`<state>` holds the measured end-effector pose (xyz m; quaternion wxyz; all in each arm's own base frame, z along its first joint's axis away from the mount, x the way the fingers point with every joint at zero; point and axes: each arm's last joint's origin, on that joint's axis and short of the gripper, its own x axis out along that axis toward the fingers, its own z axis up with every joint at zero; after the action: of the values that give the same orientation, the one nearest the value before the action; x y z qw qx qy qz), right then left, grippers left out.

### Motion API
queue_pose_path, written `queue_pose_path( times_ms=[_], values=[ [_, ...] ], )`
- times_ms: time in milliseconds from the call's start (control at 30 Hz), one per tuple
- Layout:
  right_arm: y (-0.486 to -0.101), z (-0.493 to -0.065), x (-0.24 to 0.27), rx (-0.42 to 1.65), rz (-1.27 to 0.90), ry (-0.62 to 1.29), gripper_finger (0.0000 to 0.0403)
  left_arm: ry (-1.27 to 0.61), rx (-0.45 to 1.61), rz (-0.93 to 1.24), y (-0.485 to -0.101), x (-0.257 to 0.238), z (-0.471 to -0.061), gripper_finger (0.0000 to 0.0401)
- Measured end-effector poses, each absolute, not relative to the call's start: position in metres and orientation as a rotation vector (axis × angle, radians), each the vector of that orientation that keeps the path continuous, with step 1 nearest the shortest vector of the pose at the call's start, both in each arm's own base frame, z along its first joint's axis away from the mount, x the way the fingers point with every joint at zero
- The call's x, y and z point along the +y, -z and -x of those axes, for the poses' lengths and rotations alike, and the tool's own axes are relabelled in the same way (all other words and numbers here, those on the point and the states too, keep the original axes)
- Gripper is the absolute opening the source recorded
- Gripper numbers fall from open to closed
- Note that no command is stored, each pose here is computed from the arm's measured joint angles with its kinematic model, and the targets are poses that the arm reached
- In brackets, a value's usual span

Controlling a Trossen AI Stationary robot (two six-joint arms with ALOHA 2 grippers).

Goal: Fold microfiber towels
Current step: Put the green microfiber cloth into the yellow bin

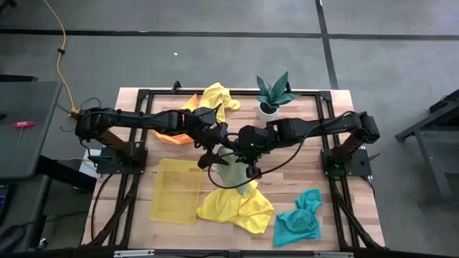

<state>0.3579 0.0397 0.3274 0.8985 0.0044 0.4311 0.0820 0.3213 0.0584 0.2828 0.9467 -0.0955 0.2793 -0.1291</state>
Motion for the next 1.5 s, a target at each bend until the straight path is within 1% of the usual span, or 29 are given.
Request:
queue_pose_path(
  times_ms=[100, 267, 500, 667, 700, 767, 833, 900, 1067, 1200, 1267, 1367, 1500],
  values=[
    [-0.328, -0.359, 0.04, 0.881, -0.009, -0.17, 0.0, 0.231, 0.595, 0.155, -0.28, 0.06, -0.32, 0.0301],
    [-0.328, -0.359, 0.04, 0.881, -0.009, -0.17, 0.0, 0.184, 0.638, 0.104, -0.277, 0.061, -0.318, 0.0241],
    [-0.328, -0.359, 0.04, 0.879, 0.008, -0.177, 0.0, 0.19, 0.638, 0.09, -0.277, 0.061, -0.318, 0.0131],
    [-0.328, -0.359, 0.039, 0.88, 0.007, -0.167, 0.0, 0.213, 0.639, 0.102, -0.278, 0.061, -0.316, 0.0031],
    [-0.328, -0.358, 0.039, 0.879, 0.002, -0.155, 0.0, 0.224, 0.64, 0.112, -0.279, 0.062, -0.313, 0.0017],
    [-0.33, -0.358, 0.036, 0.885, -0.028, -0.094, 0.0005, 0.22, 0.653, 0.135, -0.282, 0.063, -0.308, 0.0011],
    [-0.337, -0.355, 0.032, 0.912, -0.045, -0.034, 0.0022, 0.207, 0.681, 0.15, -0.284, 0.065, -0.301, 0.0012],
    [-0.345, -0.35, 0.027, 0.939, -0.033, 0.023, 0.005, 0.199, 0.7, 0.161, -0.289, 0.065, -0.292, 0.0006],
    [-0.37, -0.336, 0.015, 0.996, 0.105, 0.211, 0.0138, 0.173, 0.741, 0.2, -0.307, 0.062, -0.262, 0.0003],
    [-0.381, -0.324, 0.0, 1.069, 0.156, 0.328, 0.0187, 0.155, 0.777, 0.267, -0.321, 0.052, -0.235, 0.0002],
    [-0.382, -0.318, -0.008, 1.099, 0.164, 0.377, 0.0199, 0.148, 0.803, 0.313, -0.327, 0.045, -0.221, 0.0002],
    [-0.381, -0.308, -0.019, 1.116, 0.159, 0.423, 0.0205, 0.127, 0.813, 0.398, -0.337, 0.033, -0.204, 0.0002],
    [-0.376, -0.291, -0.033, 1.118, 0.134, 0.475, 0.0206, 0.108, 0.787, 0.474, -0.367, 0.019, -0.189, 0.0001]
  ],
)
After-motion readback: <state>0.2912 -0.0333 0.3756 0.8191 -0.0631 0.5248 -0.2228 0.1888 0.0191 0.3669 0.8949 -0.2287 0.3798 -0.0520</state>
